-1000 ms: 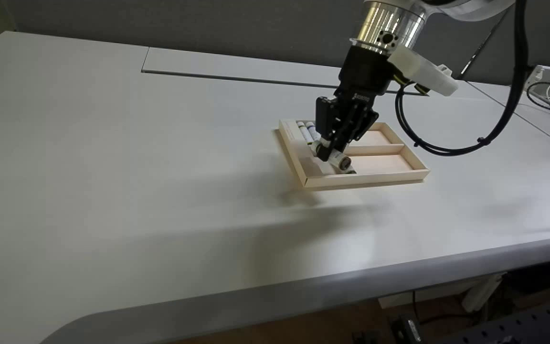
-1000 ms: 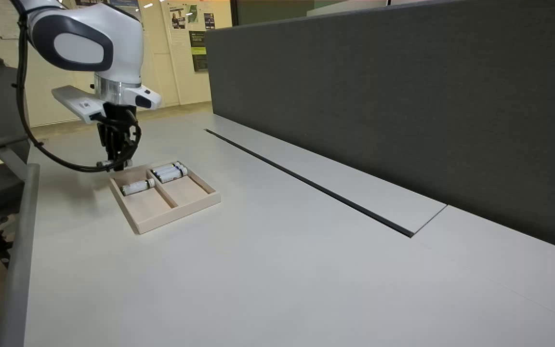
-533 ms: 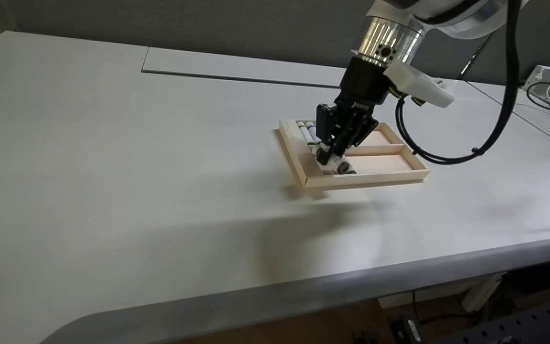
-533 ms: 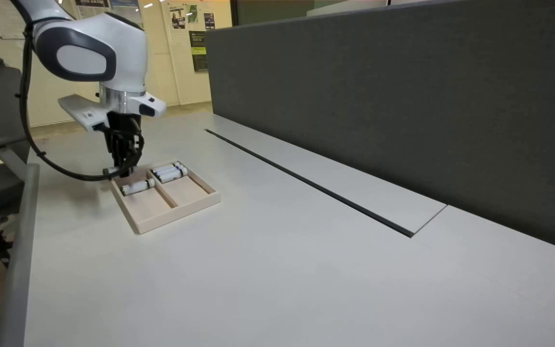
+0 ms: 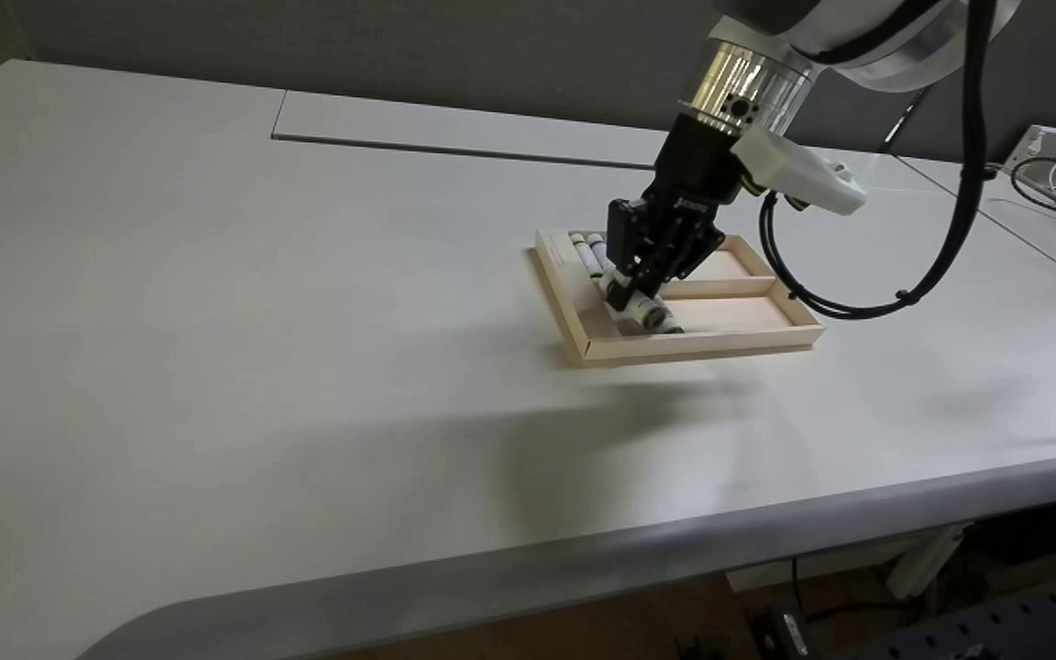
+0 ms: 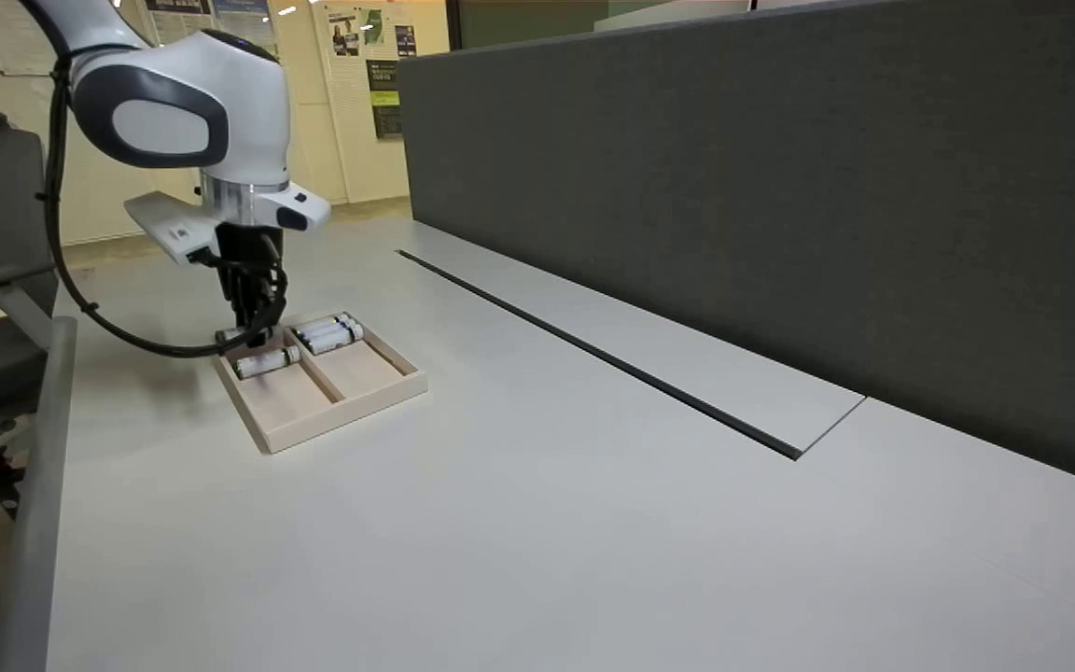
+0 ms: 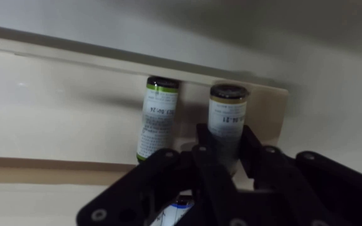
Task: Place the bottle on the tray
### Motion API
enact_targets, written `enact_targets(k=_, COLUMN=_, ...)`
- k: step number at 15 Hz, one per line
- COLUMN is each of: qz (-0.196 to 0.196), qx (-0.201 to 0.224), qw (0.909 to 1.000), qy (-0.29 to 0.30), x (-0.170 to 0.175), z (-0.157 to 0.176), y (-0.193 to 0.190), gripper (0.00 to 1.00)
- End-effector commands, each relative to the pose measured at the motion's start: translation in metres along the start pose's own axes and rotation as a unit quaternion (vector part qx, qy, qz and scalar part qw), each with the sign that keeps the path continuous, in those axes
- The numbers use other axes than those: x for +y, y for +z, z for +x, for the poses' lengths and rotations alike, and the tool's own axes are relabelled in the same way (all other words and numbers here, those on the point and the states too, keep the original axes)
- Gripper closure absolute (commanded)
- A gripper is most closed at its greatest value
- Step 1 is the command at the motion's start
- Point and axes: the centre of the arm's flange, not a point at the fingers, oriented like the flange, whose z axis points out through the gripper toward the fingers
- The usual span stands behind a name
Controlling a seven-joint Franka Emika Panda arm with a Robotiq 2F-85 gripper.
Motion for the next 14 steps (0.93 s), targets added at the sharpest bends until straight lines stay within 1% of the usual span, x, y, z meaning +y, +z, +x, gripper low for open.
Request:
enact_targets(k=1, qz=0.001, qx=0.009, qw=0.9998, qy=0.018, x=0.0, z=-0.003, y=0.002, gripper=0.48)
enact_targets(k=2, qz=0.001, qx=0.01, qw=0.9998, qy=0.018, x=0.0, z=-0.003, y=0.003, gripper=0.46)
enact_targets(k=3, qz=0.001, qx=0.011, qw=0.9998, qy=0.019, x=0.0, z=-0.002, y=0.003, gripper=0.41)
enact_targets(k=7, qz=0.001, qx=0.015, qw=0.9997, qy=0.02, x=0.001, z=-0.002, y=0.002, gripper=0.13)
enact_targets(k=9, qz=0.003, qx=0.014, qw=0.9997, qy=0.02, x=0.001, z=-0.001, y=-0.003, gripper=0.02)
enact_targets(k=10, qz=0.005, qx=0.02, qw=0.9996, qy=0.018, x=0.001, z=-0.001, y=-0.01, gripper=0.0)
enact_targets(k=13, qz=0.027, qx=0.034, qw=0.9989, qy=0.016, x=-0.001, z=0.0, y=-0.037, gripper=0.0)
enact_targets(k=14, qz=0.036, qx=0.042, qw=0.9983, qy=0.018, x=-0.002, z=0.001, y=-0.048, gripper=0.25)
